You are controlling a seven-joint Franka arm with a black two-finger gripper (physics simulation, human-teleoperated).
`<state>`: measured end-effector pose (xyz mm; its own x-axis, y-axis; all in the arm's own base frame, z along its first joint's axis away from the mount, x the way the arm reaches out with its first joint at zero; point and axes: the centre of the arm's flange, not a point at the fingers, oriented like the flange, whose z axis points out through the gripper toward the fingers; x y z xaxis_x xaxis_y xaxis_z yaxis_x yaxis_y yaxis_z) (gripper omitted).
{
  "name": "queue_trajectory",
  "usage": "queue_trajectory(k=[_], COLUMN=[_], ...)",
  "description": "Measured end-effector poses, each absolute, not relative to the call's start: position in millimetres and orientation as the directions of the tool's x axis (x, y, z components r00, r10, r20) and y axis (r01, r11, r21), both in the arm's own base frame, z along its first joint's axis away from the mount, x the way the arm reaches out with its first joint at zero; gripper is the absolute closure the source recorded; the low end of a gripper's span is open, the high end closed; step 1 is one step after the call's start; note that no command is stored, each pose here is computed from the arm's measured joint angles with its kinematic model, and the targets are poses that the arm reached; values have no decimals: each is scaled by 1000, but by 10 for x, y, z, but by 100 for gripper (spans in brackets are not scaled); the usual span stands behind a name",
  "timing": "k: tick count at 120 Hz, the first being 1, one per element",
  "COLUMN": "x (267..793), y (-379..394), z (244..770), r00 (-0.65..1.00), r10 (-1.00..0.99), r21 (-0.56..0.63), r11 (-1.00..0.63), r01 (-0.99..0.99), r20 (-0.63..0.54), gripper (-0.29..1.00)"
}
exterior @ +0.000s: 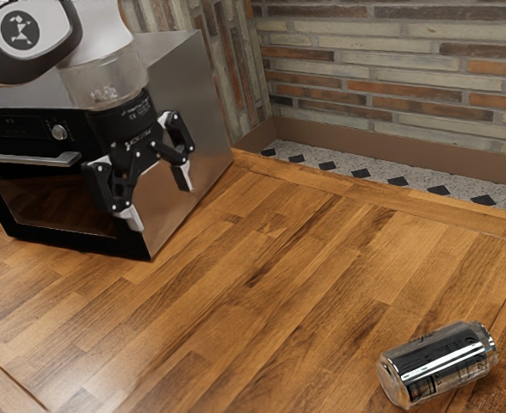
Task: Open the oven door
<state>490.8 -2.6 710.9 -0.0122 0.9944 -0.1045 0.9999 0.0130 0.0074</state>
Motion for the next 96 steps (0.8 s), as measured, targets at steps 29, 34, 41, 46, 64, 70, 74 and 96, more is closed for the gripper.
queue_trajectory(k=[29,34,41,46,64,70,74,96], x=[5240,5318,5169,5013,4532,4404,4339,4084], y=[957,1250,1596,1852,3176,3482,3656,4361], z=[7285,7334,7282,7191,7110,7087,7059,7021], r00=[-411,-478,-547,-593,-769,-797,-808,-827], r10=[911,878,836,804,631,595,578,555], r21=[118,162,191,205,288,310,324,421], r11=[412,474,542,588,758,781,790,774], r01=[904,865,818,783,586,542,521,473], r20=[-31,-22,-30,-42,-97,-107,-109,-93], gripper=[0,0,0,0,0,0,0,0])
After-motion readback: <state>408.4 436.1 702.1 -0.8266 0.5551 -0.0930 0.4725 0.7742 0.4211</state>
